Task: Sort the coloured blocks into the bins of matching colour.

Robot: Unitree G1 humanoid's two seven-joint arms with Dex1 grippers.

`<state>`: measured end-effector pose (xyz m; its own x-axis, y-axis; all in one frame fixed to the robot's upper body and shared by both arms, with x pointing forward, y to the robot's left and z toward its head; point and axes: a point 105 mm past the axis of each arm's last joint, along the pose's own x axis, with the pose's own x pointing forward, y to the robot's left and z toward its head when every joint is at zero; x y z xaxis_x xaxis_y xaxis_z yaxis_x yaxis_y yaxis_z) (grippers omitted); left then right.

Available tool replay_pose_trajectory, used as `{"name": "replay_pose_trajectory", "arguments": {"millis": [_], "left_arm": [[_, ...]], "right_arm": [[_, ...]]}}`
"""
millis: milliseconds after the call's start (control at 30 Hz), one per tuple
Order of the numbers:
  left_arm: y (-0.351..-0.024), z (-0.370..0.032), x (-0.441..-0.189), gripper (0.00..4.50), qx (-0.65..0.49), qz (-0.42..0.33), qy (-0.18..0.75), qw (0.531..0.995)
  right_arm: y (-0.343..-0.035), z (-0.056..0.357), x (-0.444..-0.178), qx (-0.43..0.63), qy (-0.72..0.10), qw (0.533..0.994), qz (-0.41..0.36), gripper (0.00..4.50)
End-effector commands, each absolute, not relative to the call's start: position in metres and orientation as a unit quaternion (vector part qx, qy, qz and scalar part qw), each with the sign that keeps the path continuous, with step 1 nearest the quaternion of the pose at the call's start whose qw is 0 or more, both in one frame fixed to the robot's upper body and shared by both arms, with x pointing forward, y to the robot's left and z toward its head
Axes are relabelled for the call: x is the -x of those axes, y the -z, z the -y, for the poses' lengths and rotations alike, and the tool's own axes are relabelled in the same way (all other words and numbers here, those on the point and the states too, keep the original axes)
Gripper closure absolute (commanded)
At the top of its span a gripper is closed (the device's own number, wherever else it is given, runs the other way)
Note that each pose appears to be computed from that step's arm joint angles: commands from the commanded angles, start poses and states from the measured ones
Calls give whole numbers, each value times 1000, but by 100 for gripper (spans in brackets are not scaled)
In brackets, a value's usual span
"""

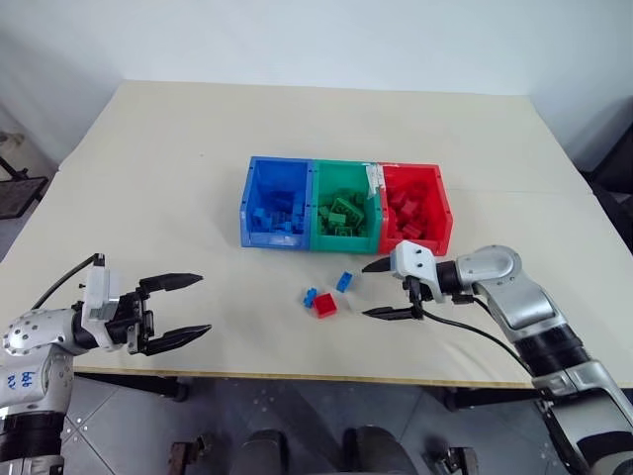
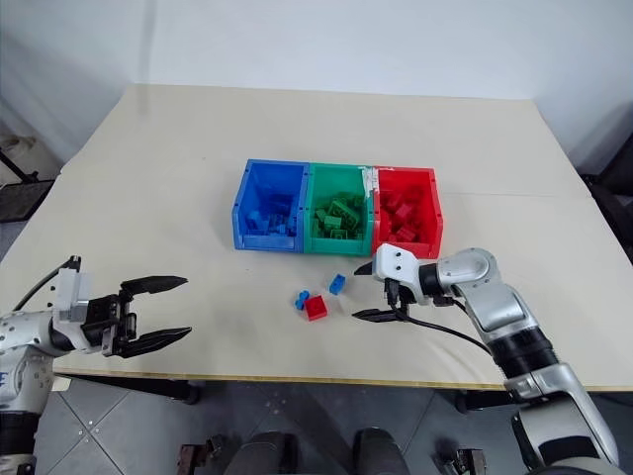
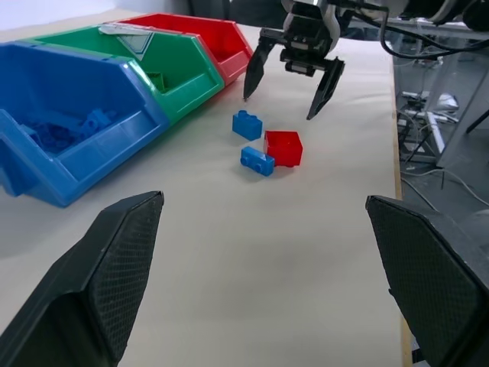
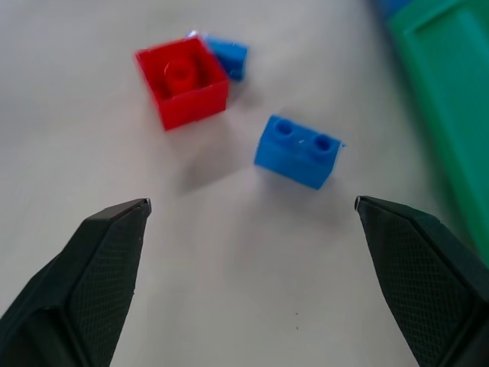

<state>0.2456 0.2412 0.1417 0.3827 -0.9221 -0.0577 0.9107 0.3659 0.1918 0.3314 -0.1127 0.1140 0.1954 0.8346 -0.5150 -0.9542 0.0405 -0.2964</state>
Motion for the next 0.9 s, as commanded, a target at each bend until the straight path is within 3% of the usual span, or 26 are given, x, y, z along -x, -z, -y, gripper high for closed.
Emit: {"name": "replay_pose_trajectory", "arguments": {"millis": [33, 367, 467, 800, 900], "left_arm": [[-152, -239, -240, 0, -102, 54, 547, 829], [-150, -238, -226, 0, -99, 53, 530, 841], [-151, -240, -224, 0, -102, 52, 524, 844], [-152, -244, -231, 0, -104, 53, 521, 845], [-153, -242, -235, 0, -105, 56, 524, 844]], "right_arm": [[-115, 105, -339, 321, -645, 689, -83, 2], [-108, 88, -364, 343, -660, 663, -82, 2], [-110, 83, -367, 333, -666, 662, -82, 59], [-121, 77, -377, 315, -651, 688, -54, 389], [-126, 82, -381, 303, -634, 710, -47, 405]]}}
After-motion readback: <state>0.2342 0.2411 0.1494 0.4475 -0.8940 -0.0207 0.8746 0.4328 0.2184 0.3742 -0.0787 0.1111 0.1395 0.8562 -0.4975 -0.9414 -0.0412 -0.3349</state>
